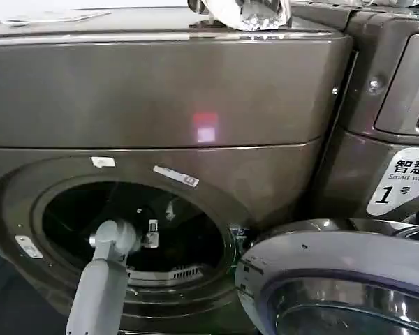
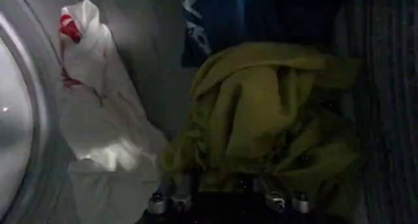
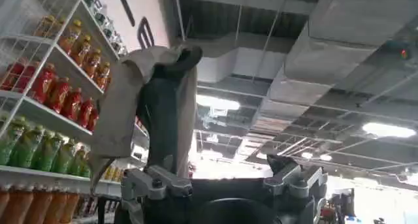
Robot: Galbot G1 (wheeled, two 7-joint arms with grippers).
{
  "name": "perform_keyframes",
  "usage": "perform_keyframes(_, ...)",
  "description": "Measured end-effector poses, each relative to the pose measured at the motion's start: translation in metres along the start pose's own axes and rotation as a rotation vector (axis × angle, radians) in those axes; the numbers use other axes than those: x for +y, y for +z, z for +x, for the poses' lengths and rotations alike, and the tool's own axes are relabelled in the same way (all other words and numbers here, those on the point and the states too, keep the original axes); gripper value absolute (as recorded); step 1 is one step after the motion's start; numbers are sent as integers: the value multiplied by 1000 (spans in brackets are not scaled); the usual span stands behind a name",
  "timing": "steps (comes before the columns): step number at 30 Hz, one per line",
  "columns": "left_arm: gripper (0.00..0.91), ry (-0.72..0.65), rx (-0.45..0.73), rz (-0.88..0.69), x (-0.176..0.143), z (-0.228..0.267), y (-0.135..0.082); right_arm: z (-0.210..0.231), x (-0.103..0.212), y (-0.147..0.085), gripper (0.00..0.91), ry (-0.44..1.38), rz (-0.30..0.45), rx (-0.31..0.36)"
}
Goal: Grasp the clothes from the dryer.
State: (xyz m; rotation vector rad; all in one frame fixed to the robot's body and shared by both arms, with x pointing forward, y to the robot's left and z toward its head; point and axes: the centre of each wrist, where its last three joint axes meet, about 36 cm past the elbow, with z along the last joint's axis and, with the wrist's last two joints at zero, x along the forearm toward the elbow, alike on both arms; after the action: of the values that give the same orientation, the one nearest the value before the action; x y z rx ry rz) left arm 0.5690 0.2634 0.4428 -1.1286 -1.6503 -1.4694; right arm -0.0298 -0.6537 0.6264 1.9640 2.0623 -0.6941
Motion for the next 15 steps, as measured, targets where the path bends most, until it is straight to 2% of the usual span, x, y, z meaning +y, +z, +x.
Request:
perform_keyframes(8, 0, -47, -68, 58, -3, 5, -1, 1, 3, 1, 907, -7, -2, -1)
perform_keyframes(15, 0, -255, -191, 151, 4, 27, -8, 2, 4, 1, 907, -15, -1, -1)
